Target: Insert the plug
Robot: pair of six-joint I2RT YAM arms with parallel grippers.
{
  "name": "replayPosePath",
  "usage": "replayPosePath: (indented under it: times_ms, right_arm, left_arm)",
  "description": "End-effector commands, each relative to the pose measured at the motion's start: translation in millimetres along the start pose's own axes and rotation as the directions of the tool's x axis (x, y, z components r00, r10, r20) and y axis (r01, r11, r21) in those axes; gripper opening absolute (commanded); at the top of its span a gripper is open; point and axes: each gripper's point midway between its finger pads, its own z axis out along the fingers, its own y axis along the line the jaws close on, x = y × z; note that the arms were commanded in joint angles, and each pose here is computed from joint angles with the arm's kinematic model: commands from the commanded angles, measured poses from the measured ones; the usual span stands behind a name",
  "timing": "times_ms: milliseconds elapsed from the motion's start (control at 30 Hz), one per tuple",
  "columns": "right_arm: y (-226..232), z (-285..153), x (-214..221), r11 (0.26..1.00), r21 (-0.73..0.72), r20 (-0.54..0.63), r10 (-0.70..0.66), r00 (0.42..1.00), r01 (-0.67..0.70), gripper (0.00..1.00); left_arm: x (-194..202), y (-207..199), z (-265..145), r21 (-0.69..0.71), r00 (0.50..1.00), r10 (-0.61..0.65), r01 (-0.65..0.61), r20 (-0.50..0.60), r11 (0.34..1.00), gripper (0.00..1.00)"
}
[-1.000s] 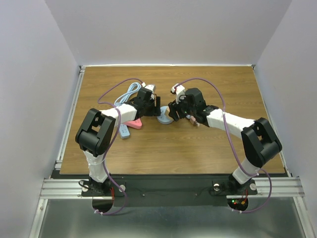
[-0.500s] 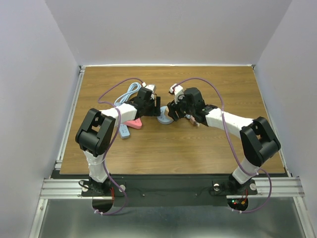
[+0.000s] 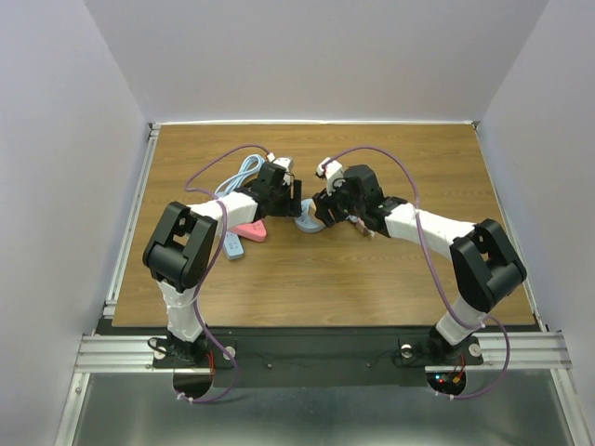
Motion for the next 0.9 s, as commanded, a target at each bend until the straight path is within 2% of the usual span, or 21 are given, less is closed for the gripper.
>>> replayPosePath:
  times_ms: [0, 867]
  right_arm:
    - [0, -4, 41, 1.000, 0.022, -0.157, -0.011, 0.988, 0.015, 0.00]
    - [-2, -6, 33, 0.999, 0.009, -0.197, -0.032, 0.980, 0.035, 0.00]
  left_arm:
    - [3, 11, -1, -0.035, 0.999, 0.017, -0.018, -0.041, 0.999, 0.79]
    - [-12, 3, 9, 0.014, 1.000, 0.005, -0.005, -0.030, 1.000, 0.79]
